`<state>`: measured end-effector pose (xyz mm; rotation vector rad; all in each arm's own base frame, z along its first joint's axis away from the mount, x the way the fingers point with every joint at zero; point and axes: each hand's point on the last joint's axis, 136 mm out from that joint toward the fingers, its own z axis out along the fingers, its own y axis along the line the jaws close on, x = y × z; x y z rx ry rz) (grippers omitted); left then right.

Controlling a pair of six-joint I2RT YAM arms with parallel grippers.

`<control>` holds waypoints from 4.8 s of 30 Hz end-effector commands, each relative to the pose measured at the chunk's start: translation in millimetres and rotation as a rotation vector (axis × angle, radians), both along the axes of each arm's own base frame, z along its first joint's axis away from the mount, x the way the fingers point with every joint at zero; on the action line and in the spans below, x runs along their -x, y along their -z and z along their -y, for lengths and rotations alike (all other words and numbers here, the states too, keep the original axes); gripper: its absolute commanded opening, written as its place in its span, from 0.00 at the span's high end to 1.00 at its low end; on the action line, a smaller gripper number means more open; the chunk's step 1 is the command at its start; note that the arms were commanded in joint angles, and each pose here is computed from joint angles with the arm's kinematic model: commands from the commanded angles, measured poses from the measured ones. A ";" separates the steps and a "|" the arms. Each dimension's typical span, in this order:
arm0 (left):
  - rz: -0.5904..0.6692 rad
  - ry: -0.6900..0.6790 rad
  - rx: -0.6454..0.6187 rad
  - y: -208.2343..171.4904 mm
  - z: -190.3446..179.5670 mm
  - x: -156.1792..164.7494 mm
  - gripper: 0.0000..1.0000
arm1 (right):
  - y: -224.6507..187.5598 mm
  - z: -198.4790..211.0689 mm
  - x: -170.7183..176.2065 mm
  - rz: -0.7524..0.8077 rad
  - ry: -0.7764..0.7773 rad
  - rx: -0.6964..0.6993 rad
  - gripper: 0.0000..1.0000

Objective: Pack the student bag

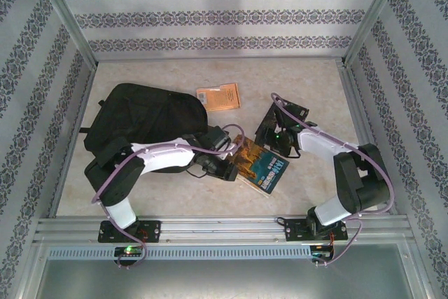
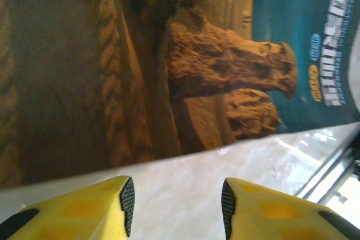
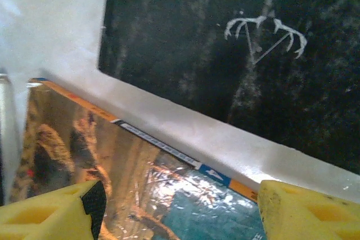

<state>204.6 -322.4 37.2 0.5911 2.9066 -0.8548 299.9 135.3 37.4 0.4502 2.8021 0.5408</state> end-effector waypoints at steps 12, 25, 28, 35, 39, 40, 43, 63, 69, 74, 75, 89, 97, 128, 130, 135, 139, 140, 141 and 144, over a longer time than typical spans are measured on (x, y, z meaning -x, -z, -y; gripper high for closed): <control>0.115 -0.026 -0.075 8.4 29.1 -70.2 0.51 | 18.4 16.9 31.5 -0.045 -0.026 0.084 0.23; 0.170 -0.140 -0.078 -18.4 -1.9 -119.6 0.47 | -4.9 -17.9 84.9 -0.069 -0.119 -0.065 0.22; 0.166 -0.158 -0.070 -22.7 -10.2 -115.8 0.47 | -4.2 -1.7 79.2 -0.048 -0.083 -0.020 0.24; 0.150 -0.193 -0.021 -35.1 -17.5 -101.1 0.41 | -2.3 12.6 48.5 -0.021 -0.017 -0.009 0.25; 0.165 -0.210 0.002 -45.0 -21.7 -96.3 0.41 | -0.3 11.7 35.4 -0.024 -0.019 -0.025 0.30; 0.162 -0.210 0.006 -46.6 -22.1 -94.9 0.42 | -0.1 11.8 33.3 -0.021 -0.015 -0.032 0.32; 0.148 -0.215 0.025 -45.4 -19.5 -93.0 0.43 | 0.7 8.6 27.7 -0.012 -0.016 -0.061 0.37; 0.005 -0.247 0.088 12.4 6.1 -87.3 0.60 | -10.2 -30.5 27.3 0.007 -0.103 -0.282 0.56; 0.007 -0.239 0.060 18.8 1.0 -84.7 0.74 | -20.8 -43.7 24.9 0.019 -0.110 -0.388 0.56; 0.007 -0.233 0.054 21.6 -1.9 -82.4 0.88 | -34.5 -53.2 24.8 0.030 -0.118 -0.469 0.56; 0.007 -0.234 0.057 22.0 -2.3 -82.2 0.91 | -33.4 -50.7 25.9 0.027 -0.111 -0.450 0.56; -0.015 -0.245 0.045 37.4 -13.5 -77.5 1.00 | 6.8 -18.8 31.4 -0.025 -0.069 -0.239 0.47; -0.029 -0.252 0.038 44.4 -20.0 -75.2 1.00 | 17.3 -6.6 32.8 -0.038 -0.039 -0.170 0.49; 0.040 -0.336 0.223 -36.8 -21.5 -87.8 0.30 | -73.5 -70.0 25.9 0.233 -0.210 -0.489 1.00; 0.076 -0.337 0.245 -60.6 -26.3 -89.4 0.22 | -108.9 -78.9 28.1 0.327 -0.259 -0.522 1.00; 0.127 -0.362 0.363 -113.9 -37.7 -93.7 0.08 | -201.2 -98.6 43.3 0.552 -0.385 -0.658 1.00; 0.160 -0.379 0.524 -162.6 -47.3 -95.6 0.00 | -258.9 -104.3 58.2 0.663 -0.464 -0.760 1.00; 0.174 -0.379 0.569 -175.6 -49.9 -95.8 0.00 | -269.5 -105.0 61.4 0.680 -0.480 -0.779 1.00; 0.183 -0.373 0.609 -185.9 -50.9 -94.9 0.00 | -277.4 -106.2 65.0 0.689 -0.495 -0.798 1.00; 0.187 -0.299 0.791 -224.8 -44.8 -86.6 0.00 | -297.9 -110.6 73.0 0.705 -0.537 -0.868 1.00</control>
